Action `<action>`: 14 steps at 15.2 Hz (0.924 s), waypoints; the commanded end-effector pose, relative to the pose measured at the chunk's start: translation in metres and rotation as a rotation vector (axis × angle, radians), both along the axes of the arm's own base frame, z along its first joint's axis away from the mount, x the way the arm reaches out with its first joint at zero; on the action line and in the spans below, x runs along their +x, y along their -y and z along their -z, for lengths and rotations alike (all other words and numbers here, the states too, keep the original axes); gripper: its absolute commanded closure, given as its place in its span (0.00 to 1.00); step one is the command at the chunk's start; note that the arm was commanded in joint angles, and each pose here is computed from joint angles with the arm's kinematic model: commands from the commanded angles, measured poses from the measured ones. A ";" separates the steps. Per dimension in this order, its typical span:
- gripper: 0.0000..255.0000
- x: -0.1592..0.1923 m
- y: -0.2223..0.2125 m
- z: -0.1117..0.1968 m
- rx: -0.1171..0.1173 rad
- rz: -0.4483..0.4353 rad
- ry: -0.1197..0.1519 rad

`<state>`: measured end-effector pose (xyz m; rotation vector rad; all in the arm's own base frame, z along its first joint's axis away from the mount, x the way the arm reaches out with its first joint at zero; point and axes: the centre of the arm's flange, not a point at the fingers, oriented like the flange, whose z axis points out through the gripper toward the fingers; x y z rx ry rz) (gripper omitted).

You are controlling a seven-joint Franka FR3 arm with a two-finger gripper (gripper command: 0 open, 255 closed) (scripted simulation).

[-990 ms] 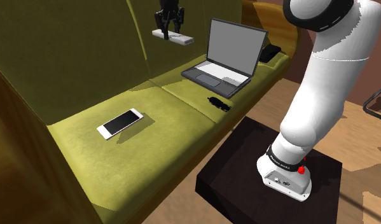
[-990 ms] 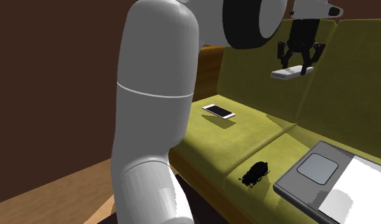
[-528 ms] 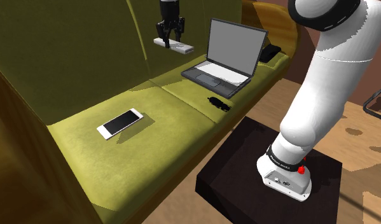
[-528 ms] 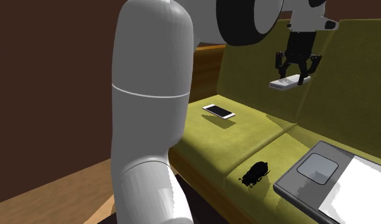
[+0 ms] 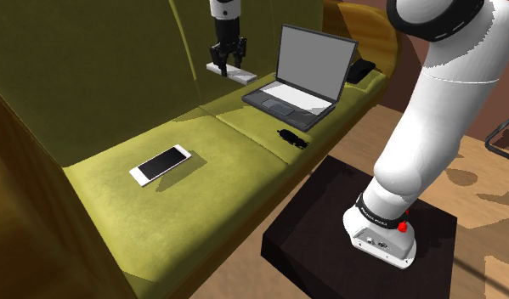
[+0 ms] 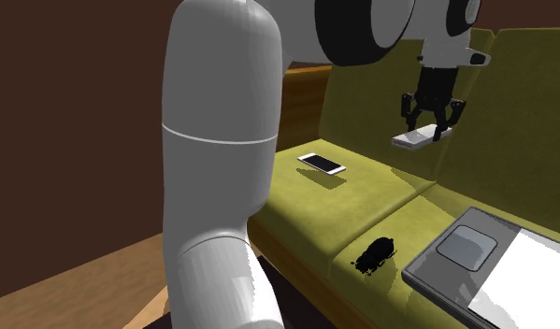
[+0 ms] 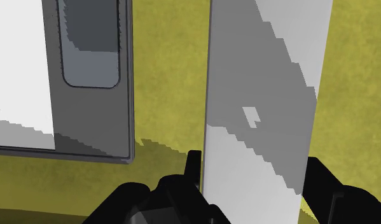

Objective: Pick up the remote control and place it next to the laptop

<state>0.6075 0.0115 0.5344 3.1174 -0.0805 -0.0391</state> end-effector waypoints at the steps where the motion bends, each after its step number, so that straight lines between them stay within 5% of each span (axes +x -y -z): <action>1: 1.00 0.000 0.000 0.011 0.000 0.000 0.001; 14: 1.00 0.000 0.000 0.080 0.000 0.000 0.001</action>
